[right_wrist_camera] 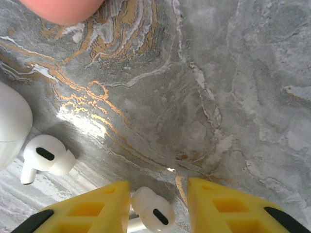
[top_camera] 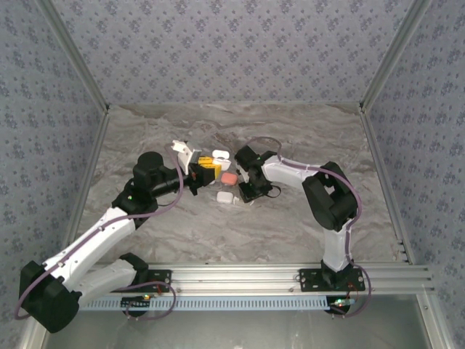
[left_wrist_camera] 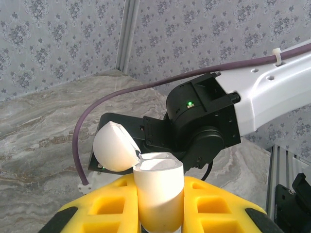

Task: Insert the wireless bluetooth earbuds into the charging case

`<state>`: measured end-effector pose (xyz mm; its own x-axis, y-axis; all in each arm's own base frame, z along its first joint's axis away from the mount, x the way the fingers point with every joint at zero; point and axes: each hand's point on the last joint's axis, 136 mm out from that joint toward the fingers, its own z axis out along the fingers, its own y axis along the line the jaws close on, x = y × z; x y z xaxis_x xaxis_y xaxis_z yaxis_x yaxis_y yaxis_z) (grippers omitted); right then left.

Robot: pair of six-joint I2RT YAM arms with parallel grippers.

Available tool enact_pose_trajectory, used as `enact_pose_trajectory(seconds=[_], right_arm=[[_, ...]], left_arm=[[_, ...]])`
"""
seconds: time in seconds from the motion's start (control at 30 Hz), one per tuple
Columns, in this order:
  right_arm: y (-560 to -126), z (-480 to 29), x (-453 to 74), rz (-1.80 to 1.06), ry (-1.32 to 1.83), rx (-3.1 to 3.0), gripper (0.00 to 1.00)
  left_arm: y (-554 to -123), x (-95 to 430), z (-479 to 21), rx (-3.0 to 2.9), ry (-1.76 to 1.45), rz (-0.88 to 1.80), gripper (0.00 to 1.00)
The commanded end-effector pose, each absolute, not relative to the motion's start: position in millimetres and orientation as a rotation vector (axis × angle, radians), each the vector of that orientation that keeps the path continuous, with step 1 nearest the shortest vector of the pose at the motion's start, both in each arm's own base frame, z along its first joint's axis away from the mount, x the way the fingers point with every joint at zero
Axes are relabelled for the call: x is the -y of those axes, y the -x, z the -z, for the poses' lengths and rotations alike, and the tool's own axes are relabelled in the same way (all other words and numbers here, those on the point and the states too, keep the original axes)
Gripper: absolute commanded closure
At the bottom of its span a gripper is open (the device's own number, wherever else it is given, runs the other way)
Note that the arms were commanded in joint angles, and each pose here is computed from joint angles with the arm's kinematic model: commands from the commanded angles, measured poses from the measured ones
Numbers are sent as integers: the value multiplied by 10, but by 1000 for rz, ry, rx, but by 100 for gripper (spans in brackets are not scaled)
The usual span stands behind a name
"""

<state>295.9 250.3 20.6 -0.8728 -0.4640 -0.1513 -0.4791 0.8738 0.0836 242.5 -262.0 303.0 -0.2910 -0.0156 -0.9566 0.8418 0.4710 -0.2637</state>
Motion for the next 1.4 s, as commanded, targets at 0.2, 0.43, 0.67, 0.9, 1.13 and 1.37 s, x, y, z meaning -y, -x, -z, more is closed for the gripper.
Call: enact_pose_trajectory(seconds=[0.2, 0.43, 0.67, 0.9, 1.13, 1.37], right_arm=[[-2770, -234, -2414, -83, 779, -2970, 61], [-2769, -228, -2428, -81, 782, -2969, 69], [-2907, -503, -2466, -108, 792, -2849, 76], [-3071, -1339, -2398, -120, 892, -2536, 77], [-3055, -2394, -2309, -151, 944, -2145, 78], [-2873, -3258, -2409, -244, 995, -1803, 78]], left_arm=[[-2438, 2635, -3083, -1628, -734, 984, 87], [-2438, 2634, -3071, -1635, -732, 986, 87], [-2431, 2638, -3070, -1635, -733, 992, 87], [-2415, 2686, -3060, -1628, -726, 1049, 87], [-2419, 2818, -3062, -1613, -735, 1156, 87], [-2389, 2953, -3076, -1592, -778, 1219, 87]])
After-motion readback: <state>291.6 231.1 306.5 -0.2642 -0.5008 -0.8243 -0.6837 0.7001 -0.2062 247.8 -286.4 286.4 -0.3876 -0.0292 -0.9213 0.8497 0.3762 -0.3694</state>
